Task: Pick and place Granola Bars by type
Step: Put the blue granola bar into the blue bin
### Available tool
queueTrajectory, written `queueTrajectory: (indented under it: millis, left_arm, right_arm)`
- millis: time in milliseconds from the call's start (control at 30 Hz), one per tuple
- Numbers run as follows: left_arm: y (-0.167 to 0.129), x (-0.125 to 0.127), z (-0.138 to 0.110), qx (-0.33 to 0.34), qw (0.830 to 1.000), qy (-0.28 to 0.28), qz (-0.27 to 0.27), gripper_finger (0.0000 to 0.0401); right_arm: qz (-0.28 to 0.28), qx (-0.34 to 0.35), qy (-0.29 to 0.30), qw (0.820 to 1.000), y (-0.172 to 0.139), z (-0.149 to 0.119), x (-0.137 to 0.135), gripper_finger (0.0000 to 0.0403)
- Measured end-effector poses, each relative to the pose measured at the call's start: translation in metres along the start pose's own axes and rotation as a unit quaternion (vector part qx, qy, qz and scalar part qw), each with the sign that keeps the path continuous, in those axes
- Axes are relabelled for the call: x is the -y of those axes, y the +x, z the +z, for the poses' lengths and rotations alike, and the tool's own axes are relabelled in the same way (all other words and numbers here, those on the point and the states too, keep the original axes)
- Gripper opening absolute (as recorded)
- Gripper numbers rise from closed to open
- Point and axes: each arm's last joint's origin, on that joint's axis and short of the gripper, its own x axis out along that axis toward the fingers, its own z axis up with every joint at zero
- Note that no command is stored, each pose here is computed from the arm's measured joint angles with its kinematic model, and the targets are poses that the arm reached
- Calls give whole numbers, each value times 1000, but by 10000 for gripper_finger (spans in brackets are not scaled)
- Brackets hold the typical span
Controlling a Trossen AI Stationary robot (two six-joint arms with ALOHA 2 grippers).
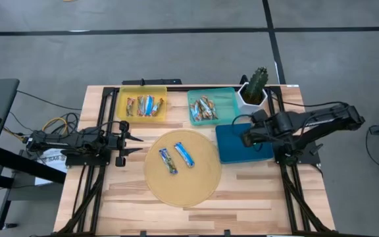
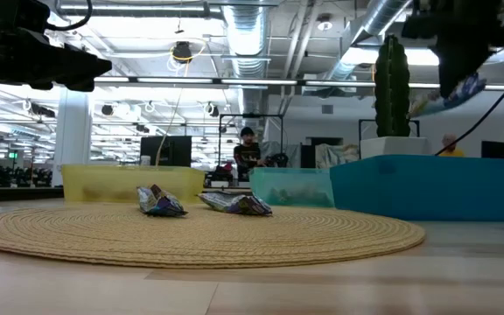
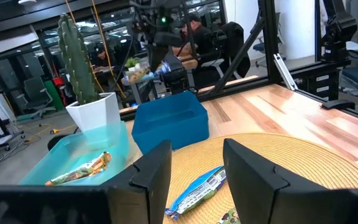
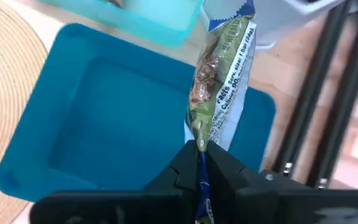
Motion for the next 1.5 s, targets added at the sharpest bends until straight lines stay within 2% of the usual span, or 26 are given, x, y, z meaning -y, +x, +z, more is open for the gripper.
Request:
queueTrajectory:
  millis: [433, 833, 1100, 1500]
  left_arm:
    - [0, 0, 0, 0, 1000, 0, 0, 140]
    - [0, 0, 0, 0, 1000, 0, 0, 140]
    - [0, 0, 0, 0, 1000, 0, 0, 140]
    - [0, 0, 0, 0, 1000, 0, 0, 140]
  right_arm:
    - [29, -58, 22, 998, 67, -31, -7, 11]
    - [44, -67, 52, 995, 107, -51, -5, 11]
    - [50, -65, 54, 995, 114, -54, -6, 18]
    - [50, -62, 56, 995, 114, -54, -6, 81]
